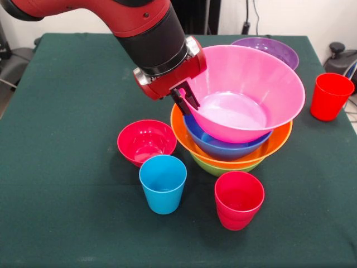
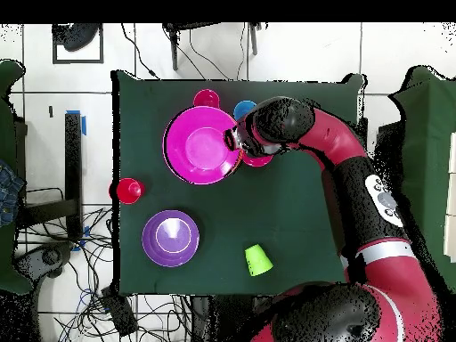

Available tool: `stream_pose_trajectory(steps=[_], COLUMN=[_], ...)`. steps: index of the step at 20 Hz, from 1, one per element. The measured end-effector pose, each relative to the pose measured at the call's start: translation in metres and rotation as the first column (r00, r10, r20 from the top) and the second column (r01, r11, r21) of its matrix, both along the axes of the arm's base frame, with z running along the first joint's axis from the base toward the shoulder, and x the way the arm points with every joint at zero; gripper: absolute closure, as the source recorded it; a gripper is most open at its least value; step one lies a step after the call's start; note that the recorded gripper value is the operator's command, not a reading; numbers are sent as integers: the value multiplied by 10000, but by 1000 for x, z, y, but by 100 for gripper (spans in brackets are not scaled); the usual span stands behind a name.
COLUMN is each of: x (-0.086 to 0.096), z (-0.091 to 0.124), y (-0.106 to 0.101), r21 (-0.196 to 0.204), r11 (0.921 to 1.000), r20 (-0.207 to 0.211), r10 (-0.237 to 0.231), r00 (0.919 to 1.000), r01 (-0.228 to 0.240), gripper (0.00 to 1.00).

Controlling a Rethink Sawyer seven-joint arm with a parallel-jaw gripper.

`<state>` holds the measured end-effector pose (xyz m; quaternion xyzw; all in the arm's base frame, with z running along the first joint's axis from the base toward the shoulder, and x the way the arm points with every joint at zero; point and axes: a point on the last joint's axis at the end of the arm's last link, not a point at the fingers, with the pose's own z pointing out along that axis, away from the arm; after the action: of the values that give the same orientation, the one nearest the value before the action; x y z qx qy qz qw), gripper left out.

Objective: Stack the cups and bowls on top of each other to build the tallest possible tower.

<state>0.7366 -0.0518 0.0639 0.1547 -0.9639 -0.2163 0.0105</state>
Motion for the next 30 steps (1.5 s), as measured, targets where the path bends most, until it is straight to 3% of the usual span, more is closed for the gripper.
stream_pose_trajectory(steps=[24, 25, 30], x=[1, 1, 1], z=[3, 3, 3], y=[-1, -1, -1], r21=[-32, -29, -33], r11=[10000, 10000, 10000], r20=[44, 44, 52], r10=[-5, -4, -11], r00=[10000, 10000, 10000], r01=[5, 4, 11], gripper=[100, 0, 0])
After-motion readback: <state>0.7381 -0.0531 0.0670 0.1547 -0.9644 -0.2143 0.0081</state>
